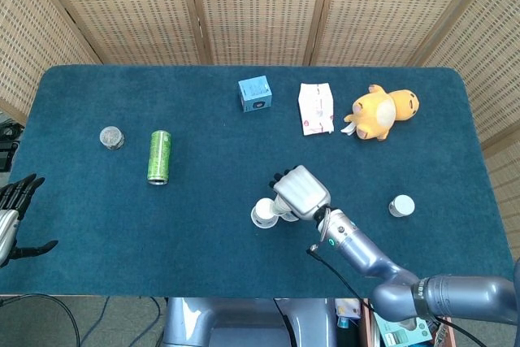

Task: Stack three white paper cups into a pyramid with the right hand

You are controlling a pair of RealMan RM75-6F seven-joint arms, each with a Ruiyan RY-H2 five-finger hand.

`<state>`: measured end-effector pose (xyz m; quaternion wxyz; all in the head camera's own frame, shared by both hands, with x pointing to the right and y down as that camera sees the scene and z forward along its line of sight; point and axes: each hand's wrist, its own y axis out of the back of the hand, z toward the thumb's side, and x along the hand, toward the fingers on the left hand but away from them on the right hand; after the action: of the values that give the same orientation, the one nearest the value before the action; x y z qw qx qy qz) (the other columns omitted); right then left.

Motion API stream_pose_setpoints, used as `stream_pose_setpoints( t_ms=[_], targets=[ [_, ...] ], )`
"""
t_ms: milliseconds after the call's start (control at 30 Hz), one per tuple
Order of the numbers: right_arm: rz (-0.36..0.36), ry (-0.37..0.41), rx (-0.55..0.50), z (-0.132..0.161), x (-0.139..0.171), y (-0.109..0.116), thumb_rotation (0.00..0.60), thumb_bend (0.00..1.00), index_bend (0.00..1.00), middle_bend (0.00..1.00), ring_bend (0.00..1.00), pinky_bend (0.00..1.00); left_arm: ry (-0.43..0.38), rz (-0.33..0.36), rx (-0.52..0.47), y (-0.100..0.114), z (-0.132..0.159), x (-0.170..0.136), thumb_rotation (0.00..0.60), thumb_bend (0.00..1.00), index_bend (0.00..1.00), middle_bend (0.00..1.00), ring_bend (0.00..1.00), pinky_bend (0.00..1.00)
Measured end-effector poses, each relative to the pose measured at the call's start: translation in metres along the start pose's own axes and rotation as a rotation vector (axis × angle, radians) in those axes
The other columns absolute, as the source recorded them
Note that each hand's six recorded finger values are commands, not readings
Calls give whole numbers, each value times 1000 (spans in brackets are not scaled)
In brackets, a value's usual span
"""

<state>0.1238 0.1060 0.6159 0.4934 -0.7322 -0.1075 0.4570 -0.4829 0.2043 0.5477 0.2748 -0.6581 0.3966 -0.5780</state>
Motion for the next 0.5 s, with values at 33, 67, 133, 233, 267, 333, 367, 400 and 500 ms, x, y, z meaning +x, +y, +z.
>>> stream_pose_setpoints(
  t_ms=[33, 67, 133, 233, 267, 333, 367, 400, 500],
  targets=[
    [6, 1, 0, 0, 1, 0, 600, 445, 503, 421, 454, 582, 0, 0, 0, 0, 0, 0, 600, 58, 0, 0, 0, 0],
    [11, 1, -1, -1, 1, 0, 600, 445, 487, 404, 443, 582, 0, 0, 0, 0, 0, 0, 600, 58, 0, 0, 0, 0],
    [23, 2, -5, -1, 2, -1, 600, 445, 424, 345, 411, 582, -1, 0, 1, 0, 0, 0, 600, 58, 0, 0, 0, 0],
    [38, 7, -5, 0, 4, -1, 600, 445, 352, 257, 365, 582, -3, 1, 1, 0, 1, 0, 600, 58, 0, 0, 0, 0],
    [39, 8, -4, 0, 5, -1, 600, 445, 341, 246, 359, 582, -3, 1, 1, 0, 1, -1, 600, 58, 0, 0, 0, 0],
    [41, 8, 2, -1, 5, -1, 600, 445, 314, 224, 351, 582, -3, 1, 1, 0, 1, -1, 600, 58, 0, 0, 0, 0],
    [41, 8, 2, -1, 6, -1, 600, 444, 310, 219, 349, 582, -3, 1, 1, 0, 1, -1, 600, 58, 0, 0, 0, 0],
    [40, 6, 3, -1, 6, 0, 600, 444, 308, 212, 347, 582, -4, 2, 1, 0, 1, -1, 600, 58, 0, 0, 0, 0],
    [36, 0, 4, -3, 7, 1, 600, 445, 302, 203, 345, 582, -4, 2, 1, 0, 1, -1, 600, 58, 0, 0, 0, 0]
  ],
)
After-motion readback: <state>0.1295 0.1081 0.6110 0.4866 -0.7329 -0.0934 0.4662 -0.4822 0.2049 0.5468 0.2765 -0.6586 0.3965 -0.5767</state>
